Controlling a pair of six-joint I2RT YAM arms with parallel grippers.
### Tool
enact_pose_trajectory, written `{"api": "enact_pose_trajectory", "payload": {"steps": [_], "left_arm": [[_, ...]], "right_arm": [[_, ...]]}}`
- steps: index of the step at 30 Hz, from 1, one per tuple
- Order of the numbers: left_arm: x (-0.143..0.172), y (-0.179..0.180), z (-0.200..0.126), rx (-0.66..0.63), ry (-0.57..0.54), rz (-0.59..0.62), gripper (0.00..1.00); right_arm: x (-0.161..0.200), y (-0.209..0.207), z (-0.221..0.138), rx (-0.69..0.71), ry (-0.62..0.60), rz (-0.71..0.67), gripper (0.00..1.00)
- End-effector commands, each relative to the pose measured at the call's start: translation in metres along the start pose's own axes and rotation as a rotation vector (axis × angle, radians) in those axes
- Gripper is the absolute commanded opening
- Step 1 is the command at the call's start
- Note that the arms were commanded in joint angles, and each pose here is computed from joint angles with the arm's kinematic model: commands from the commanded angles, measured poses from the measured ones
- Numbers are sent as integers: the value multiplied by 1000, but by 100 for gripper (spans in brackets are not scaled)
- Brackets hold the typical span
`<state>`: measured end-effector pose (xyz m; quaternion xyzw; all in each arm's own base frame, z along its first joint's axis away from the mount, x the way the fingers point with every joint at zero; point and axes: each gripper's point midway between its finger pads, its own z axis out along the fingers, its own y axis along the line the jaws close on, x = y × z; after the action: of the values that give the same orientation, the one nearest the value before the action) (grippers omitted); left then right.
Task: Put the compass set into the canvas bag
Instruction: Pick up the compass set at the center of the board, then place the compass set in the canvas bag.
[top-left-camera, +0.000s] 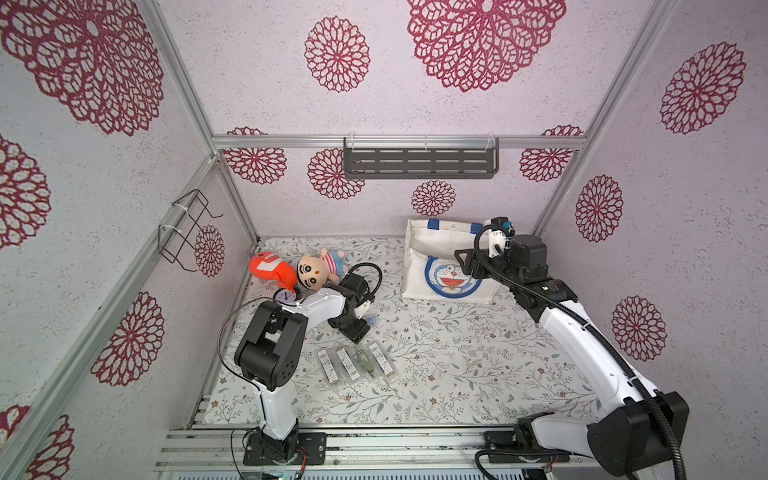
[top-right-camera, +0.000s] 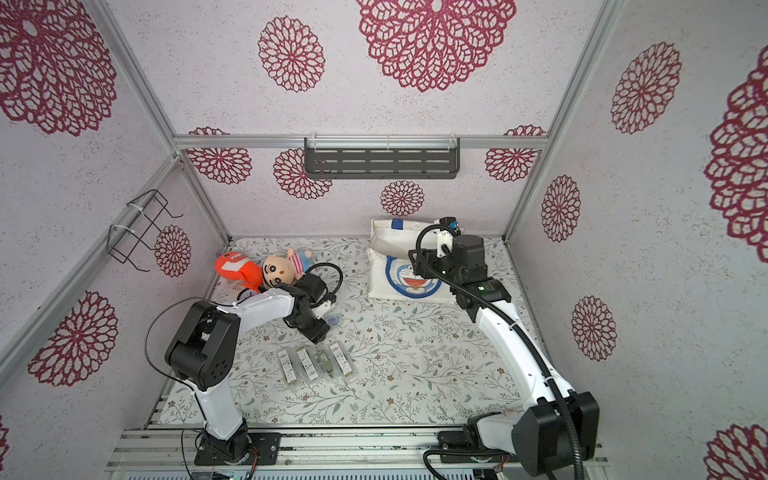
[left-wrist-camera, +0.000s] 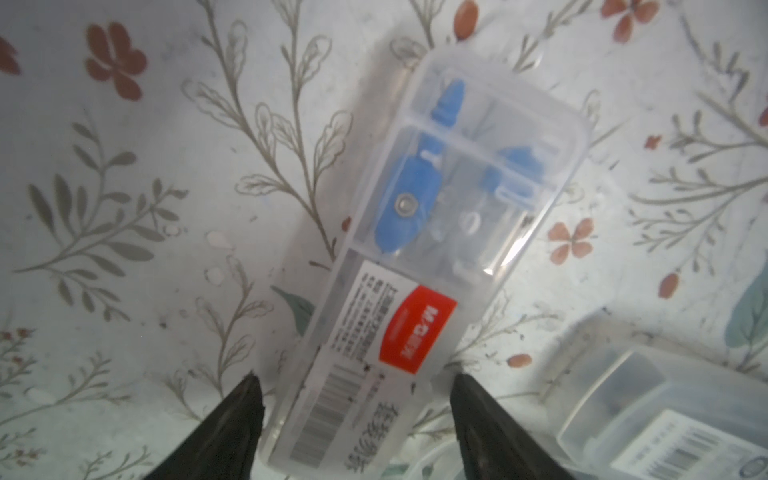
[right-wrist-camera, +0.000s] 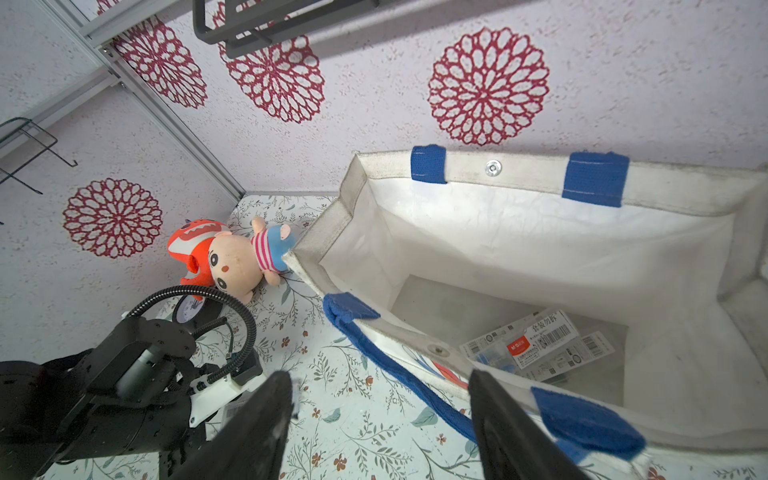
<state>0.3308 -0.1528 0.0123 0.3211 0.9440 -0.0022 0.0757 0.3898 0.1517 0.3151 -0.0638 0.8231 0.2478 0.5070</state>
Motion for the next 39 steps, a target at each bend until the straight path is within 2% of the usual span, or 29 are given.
{"api": "enact_pose_trajectory", "payload": {"steps": [1, 4, 10, 12, 15, 18, 28, 31, 39], "left_arm": [[-15, -3, 4, 39, -27, 35, 76], [-19, -3, 8, 53, -29, 32, 70], [-17, -3, 7, 61, -32, 15, 47], [-17, -2, 0, 50, -49, 10, 42], [-24, -1, -19, 36, -108, -4, 40], [-40, -1, -48, 17, -219, -28, 40], [-106, -37, -165, 46, -751, -58, 37], [-113, -45, -184, 49, -827, -37, 37], [-118, -55, -212, 70, -933, 12, 38]], "right_arm": [[-20, 11, -9, -35, -60, -6, 71], [-21, 11, -10, -33, -64, -6, 71], [-23, 12, -12, -36, -68, -2, 71], [-24, 14, -13, -41, -70, 1, 71], [-26, 17, -15, -53, -72, 6, 71], [-23, 22, -13, -85, -58, 24, 71], [16, 96, 23, -311, 105, 18, 70], [25, 111, 29, -361, 139, 35, 71], [39, 137, 46, -437, 200, 67, 69]]}}
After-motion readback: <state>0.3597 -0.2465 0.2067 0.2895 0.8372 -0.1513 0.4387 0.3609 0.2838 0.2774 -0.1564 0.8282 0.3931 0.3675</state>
